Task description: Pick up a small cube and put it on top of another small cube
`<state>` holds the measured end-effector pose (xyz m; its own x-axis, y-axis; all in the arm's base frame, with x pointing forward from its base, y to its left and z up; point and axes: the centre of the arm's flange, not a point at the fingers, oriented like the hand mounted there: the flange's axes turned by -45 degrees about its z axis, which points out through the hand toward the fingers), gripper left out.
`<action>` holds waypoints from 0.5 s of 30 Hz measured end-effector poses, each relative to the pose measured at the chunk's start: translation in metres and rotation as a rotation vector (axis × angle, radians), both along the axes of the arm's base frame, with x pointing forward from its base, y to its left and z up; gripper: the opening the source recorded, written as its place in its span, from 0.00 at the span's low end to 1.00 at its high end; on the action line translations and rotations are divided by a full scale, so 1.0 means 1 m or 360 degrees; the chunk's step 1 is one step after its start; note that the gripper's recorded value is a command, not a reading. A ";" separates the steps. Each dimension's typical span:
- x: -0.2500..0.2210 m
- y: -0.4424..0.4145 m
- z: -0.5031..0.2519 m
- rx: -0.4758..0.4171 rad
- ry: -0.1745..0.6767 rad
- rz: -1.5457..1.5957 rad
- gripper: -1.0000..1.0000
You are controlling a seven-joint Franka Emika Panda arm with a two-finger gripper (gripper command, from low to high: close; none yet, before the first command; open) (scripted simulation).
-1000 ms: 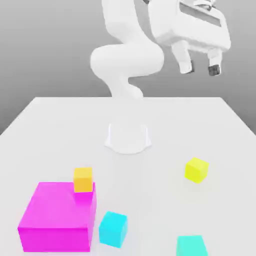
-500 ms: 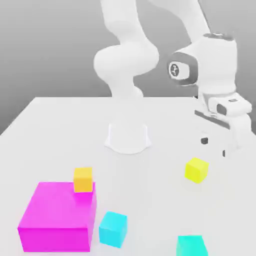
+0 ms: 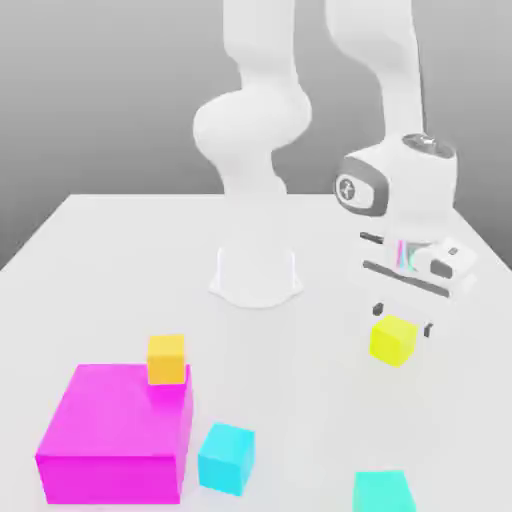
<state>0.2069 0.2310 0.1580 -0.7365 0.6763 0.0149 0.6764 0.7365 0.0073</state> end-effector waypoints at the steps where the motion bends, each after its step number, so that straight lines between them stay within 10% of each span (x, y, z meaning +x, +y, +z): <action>1: 0.000 -0.001 -0.004 -0.0001 -0.0001 -0.0001 0.50; 6: -0.005 -0.005 -0.024 -0.0018 -0.0008 -0.0006 0.50; 7: -0.006 -0.005 -0.026 -0.0022 -0.0009 -0.0007 0.00; 15: -0.005 -0.005 -0.024 -0.0019 -0.0005 -0.0006 0.00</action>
<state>0.2022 0.2263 0.1343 -0.7341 0.6790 0.0043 0.6791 0.7341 0.0007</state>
